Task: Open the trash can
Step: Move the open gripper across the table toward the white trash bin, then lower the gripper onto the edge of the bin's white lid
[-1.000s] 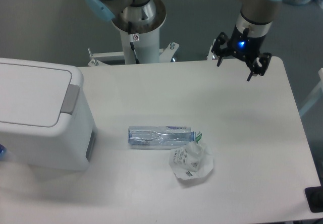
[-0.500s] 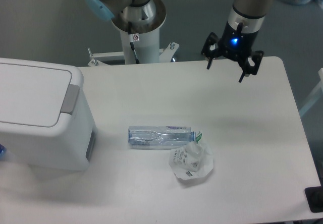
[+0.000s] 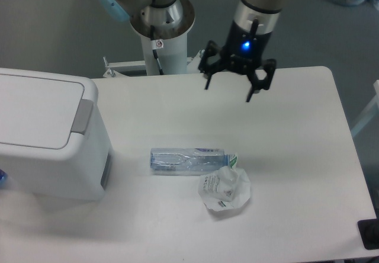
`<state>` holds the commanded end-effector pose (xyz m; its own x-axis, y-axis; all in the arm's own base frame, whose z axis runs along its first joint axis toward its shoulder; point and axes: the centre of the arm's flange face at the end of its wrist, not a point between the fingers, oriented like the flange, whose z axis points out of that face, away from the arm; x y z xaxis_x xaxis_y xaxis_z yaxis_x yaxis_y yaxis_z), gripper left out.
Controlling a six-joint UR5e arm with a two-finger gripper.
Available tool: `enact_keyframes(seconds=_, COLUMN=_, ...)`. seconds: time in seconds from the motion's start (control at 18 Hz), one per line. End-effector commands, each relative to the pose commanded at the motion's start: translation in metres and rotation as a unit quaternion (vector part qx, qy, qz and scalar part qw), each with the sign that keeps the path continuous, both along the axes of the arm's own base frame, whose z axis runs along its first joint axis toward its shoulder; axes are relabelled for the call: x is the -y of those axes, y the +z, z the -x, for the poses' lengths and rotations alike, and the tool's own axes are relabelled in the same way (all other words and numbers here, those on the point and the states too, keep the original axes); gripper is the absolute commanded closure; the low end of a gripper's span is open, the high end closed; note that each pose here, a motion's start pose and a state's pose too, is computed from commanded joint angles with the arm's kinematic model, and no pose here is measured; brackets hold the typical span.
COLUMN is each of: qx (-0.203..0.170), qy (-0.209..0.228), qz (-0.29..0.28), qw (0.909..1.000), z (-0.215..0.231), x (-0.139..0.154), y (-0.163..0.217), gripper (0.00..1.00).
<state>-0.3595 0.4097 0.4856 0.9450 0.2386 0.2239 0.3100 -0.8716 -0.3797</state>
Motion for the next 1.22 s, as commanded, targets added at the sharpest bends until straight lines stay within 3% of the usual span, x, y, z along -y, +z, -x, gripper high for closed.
enact_keyframes(seconds=0.17, qx=0.028, qy=0.021, qz=-0.021, qw=0.9992, z=-0.007, x=-0.017, y=0.008, gripper=0.0)
enact_keyframes(seconds=0.5, qx=0.061, qy=0.051, qz=-0.027, qw=0.9965, z=-0.035, x=-0.084, y=0.015, gripper=0.0)
enact_keyframes(seconds=1.22, qx=0.103, qy=0.077, qz=-0.01, qw=0.9916, z=-0.093, x=-0.117, y=0.014, gripper=0.0)
